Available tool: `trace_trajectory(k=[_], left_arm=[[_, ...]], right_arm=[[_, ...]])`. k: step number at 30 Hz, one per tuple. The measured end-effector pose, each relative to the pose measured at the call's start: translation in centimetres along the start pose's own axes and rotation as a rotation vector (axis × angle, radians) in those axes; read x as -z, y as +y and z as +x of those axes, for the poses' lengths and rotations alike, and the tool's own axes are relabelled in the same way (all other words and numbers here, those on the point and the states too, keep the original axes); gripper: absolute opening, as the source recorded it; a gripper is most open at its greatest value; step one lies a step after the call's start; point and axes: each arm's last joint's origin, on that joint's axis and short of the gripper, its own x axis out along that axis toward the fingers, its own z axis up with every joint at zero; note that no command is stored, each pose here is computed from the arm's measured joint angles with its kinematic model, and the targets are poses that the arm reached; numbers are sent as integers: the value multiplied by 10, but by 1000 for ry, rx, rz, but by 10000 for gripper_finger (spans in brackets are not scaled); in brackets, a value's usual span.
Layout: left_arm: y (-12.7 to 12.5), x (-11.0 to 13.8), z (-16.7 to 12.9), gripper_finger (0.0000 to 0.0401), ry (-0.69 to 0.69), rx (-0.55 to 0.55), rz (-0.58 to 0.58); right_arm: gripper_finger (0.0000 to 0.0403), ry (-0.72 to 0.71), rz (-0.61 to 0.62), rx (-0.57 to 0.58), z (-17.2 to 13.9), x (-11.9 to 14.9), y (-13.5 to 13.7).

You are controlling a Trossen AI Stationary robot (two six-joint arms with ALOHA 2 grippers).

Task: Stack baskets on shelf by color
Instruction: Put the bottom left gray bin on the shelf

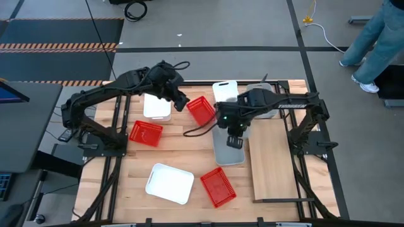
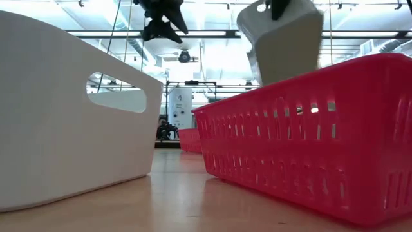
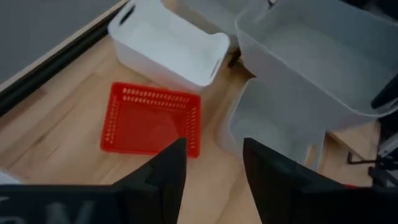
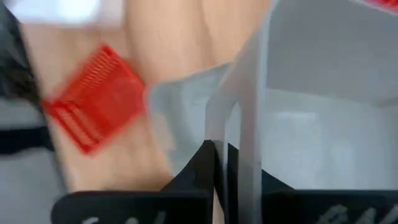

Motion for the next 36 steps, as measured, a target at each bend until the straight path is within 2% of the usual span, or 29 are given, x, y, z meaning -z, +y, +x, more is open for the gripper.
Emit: trace_trajectory(k=[4,10,18,24,29,33,36], left_arm=[[-1,-1,-3,162,-14,9,6],[-2,4,-2,150,25,1,68],[-6,6,-1,146,39,10,126],[-11,9,-1,143,47,24,160],[-17,12,0,142,60,36,172],[-23,16,0,142,81,47,184],[-27,18,0,142,88,56,191]], right_arm=[[29,10,161,-40,-2,5,8],[20,22,383,-35,-6,17,24],[26,-76,746,207,-6,35,30],[17,-65,885,322,20,43,22],[22,-9,930,441,51,54,13],[22,-37,938,490,71,57,7],[22,-90,992,480,85,58,-1]])
